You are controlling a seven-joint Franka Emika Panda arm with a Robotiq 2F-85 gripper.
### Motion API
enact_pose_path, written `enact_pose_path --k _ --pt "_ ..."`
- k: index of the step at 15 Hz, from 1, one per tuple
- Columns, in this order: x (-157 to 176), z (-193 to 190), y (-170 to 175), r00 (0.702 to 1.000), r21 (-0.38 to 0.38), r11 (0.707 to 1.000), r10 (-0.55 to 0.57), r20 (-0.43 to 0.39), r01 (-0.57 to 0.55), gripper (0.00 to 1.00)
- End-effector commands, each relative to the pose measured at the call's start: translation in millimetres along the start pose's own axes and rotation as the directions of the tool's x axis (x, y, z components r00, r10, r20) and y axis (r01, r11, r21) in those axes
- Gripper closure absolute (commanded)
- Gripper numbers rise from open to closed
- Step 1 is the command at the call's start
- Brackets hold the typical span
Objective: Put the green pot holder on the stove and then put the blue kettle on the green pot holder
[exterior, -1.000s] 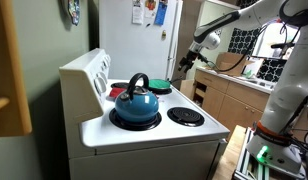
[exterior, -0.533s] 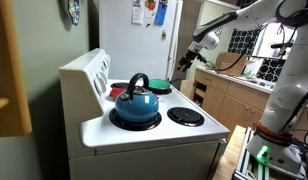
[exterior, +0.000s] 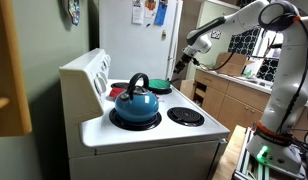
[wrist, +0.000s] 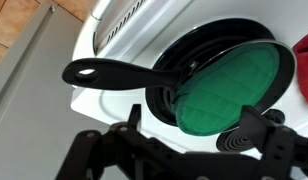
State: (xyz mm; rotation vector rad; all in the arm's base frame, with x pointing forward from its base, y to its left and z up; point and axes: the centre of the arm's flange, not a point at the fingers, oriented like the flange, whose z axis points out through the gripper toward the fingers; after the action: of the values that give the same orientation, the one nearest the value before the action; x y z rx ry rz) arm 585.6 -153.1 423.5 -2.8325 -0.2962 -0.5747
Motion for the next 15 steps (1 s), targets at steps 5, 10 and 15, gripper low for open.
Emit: enact_pose_path --k 5,10,15 --pt "35 44 14 0.998 0.026 0.998 -0.057 0.004 0.057 0.0" --pt "41 57 14 0.998 0.041 0.998 -0.052 0.021 0.051 0.37" --pt "42 64 19 0.998 0.046 0.998 -0.049 0.033 0.047 0.77"
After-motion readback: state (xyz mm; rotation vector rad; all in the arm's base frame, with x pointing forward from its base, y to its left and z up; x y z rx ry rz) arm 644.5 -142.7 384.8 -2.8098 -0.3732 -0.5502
